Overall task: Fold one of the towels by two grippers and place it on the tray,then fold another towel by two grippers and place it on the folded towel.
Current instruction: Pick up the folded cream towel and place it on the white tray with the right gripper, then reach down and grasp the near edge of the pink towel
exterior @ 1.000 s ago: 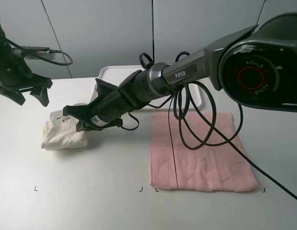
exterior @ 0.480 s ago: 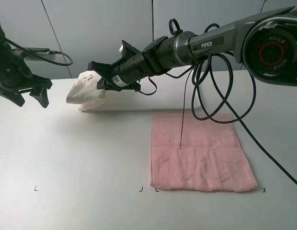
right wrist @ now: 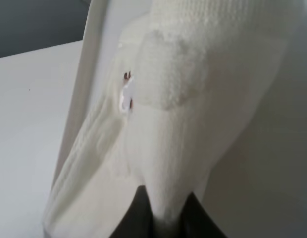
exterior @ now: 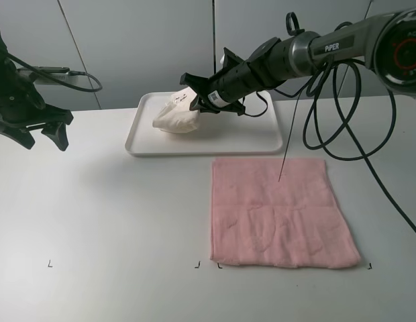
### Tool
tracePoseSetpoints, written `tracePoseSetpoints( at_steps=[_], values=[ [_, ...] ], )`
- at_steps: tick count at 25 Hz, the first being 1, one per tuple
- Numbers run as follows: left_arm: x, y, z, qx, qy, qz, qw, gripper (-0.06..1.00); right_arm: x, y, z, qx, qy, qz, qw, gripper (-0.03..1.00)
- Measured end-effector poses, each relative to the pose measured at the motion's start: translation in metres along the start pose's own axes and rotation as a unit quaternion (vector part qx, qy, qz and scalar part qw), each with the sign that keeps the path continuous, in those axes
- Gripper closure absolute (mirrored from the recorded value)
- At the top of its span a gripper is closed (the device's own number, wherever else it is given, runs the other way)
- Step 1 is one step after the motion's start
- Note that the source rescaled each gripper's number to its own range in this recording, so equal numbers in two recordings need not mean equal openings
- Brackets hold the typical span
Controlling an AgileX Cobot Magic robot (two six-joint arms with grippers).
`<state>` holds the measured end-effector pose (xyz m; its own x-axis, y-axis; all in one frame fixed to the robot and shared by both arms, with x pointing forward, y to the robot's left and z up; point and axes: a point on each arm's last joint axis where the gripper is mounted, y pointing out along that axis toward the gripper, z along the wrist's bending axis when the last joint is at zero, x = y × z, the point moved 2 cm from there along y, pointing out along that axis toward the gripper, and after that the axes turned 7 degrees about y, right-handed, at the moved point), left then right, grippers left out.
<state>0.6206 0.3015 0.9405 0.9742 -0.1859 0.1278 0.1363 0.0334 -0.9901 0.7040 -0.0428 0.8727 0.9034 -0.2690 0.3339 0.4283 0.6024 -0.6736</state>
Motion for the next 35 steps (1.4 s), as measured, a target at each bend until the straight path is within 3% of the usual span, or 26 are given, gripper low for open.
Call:
tracePoseSetpoints(
  at_steps=[2, 4, 5, 8, 9, 10, 15, 19, 26, 31, 35],
  values=[
    [0.000, 0.000, 0.000, 0.000, 0.000, 0.000, 1.000, 0.10, -0.001, 0.000, -0.002, -0.013, -0.001, 0.003, 1.000, 0.91],
    [0.000, 0.000, 0.000, 0.001, 0.001, 0.000, 1.000, 0.10, -0.001, 0.000, -0.005, -0.027, 0.002, 0.001, 1.000, 0.80],
    [0.000, 0.000, 0.000, 0.001, 0.001, 0.000, 1.000, 0.10, -0.001, 0.000, -0.006, -0.032, 0.001, -0.001, 0.999, 0.68],
    [0.000, 0.000, 0.000, 0.001, 0.001, 0.000, 1.000, 0.10, -0.001, 0.000, -0.009, -0.042, -0.007, 0.000, 0.999, 0.17],
    [0.000, 0.000, 0.000, 0.001, 0.001, 0.000, 1.000, 0.10, -0.001, 0.000, -0.009, -0.043, -0.010, 0.002, 0.999, 0.05],
    [0.000, 0.000, 0.000, 0.001, 0.001, 0.000, 1.000, 0.10, -0.002, -0.001, -0.009, -0.045, -0.017, 0.007, 0.999, 0.01],
    [-0.001, 0.000, 0.000, 0.001, 0.001, 0.006, 1.000, 0.10, -0.007, -0.006, -0.012, -0.074, -0.075, 0.042, 0.994, -0.03],
    [-0.002, 0.000, 0.000, 0.001, 0.002, 0.010, 1.000, 0.10, 0.002, -0.030, -0.003, -0.108, -0.127, 0.040, 0.985, -0.03],
    [-0.003, 0.000, 0.000, 0.000, 0.013, 0.015, 1.000, 0.10, 0.017, -0.088, 0.012, -0.184, -0.248, 0.043, 0.950, -0.03],
    [-0.009, 0.004, -0.002, -0.006, 0.036, 0.030, 0.999, 0.10, 0.006, -0.127, 0.015, -0.214, -0.274, 0.060, 0.936, -0.03],
    [-0.016, 0.011, -0.012, -0.043, 0.062, 0.035, 0.997, 0.10, -0.014, -0.167, 0.017, -0.221, -0.284, 0.062, 0.931, -0.03]
  ],
)
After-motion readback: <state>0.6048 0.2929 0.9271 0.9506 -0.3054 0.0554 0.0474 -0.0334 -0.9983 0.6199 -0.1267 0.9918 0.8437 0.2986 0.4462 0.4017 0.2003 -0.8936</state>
